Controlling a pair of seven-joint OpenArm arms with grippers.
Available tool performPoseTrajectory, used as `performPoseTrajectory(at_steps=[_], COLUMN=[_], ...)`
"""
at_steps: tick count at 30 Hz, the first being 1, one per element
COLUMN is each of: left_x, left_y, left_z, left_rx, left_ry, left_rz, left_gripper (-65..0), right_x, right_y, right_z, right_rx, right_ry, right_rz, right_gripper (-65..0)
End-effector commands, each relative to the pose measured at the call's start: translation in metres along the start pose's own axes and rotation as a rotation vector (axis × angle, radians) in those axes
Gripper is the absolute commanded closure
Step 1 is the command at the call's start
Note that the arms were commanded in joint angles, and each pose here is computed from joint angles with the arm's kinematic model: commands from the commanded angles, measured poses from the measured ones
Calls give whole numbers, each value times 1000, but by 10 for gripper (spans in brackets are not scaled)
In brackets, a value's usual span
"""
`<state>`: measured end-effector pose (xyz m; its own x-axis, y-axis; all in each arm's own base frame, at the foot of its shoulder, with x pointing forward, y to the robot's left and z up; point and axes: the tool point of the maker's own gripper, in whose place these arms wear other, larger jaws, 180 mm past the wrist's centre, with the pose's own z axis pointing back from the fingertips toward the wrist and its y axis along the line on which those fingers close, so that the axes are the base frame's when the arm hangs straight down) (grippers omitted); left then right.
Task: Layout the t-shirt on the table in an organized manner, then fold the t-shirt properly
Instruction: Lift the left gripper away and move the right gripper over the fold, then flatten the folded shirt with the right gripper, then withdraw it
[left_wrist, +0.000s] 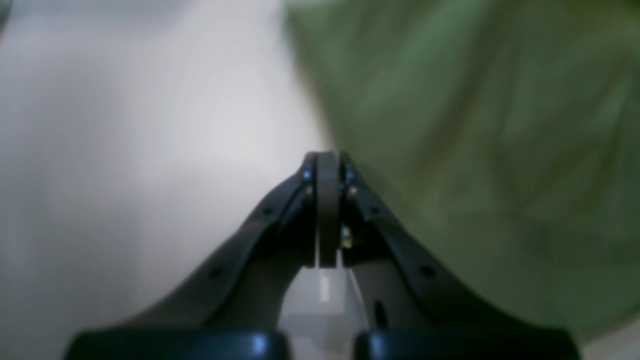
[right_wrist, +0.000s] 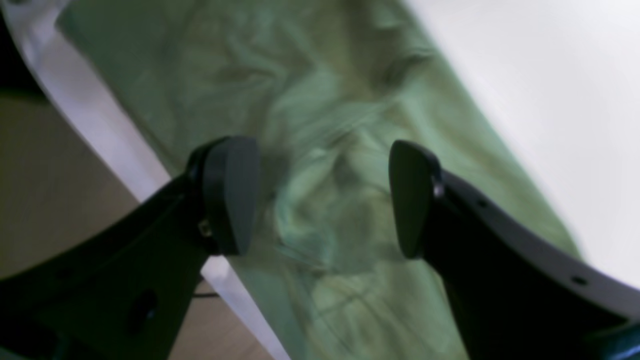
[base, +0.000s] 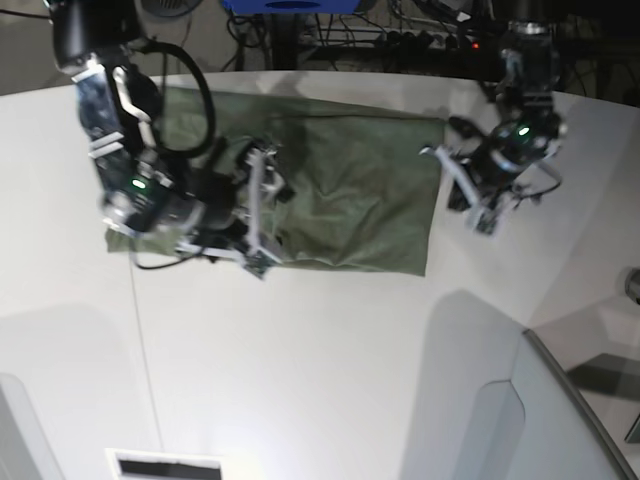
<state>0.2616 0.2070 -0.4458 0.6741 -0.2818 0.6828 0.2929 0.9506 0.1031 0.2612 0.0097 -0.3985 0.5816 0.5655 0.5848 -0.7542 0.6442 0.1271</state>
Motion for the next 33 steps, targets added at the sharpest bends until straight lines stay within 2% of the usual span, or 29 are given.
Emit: performPoseTrajectory(at_steps=[1,5,10,13,17,20,23,33], left_x=[-1,-42,-61,-69,-74,-78,-78,-76], left_y=[20,67,96,101,105,101,100,100], left_z=[12,56,96,104,108,108,108,106], left_rx=[41,101,138,156,182,175,172,171], left_ry=[-26,-25,-81,-85,-90,-79,-79,-85], left_rz=[24,211,367,391,420,422,421,420], left_gripper=[0,0,0,0,0,0,0,0], right_x=[19,37,55,61,59,64,57,36], right_y=[5,11,4,-7,-40,-60,-69,-63], right_z=[-5,-31,-53,-60,-57,-50,-53,-76], right_rx=[26,85,118,113,31,-1,-6,28], right_ry=[-46,-76,-109,-121,-139,-165,-150,-130], right_rz=[-3,-58,-106,-124,-254,-290,-330,-405], right_gripper=[-398,-405,-405,-405,-405,-405,-405,-398])
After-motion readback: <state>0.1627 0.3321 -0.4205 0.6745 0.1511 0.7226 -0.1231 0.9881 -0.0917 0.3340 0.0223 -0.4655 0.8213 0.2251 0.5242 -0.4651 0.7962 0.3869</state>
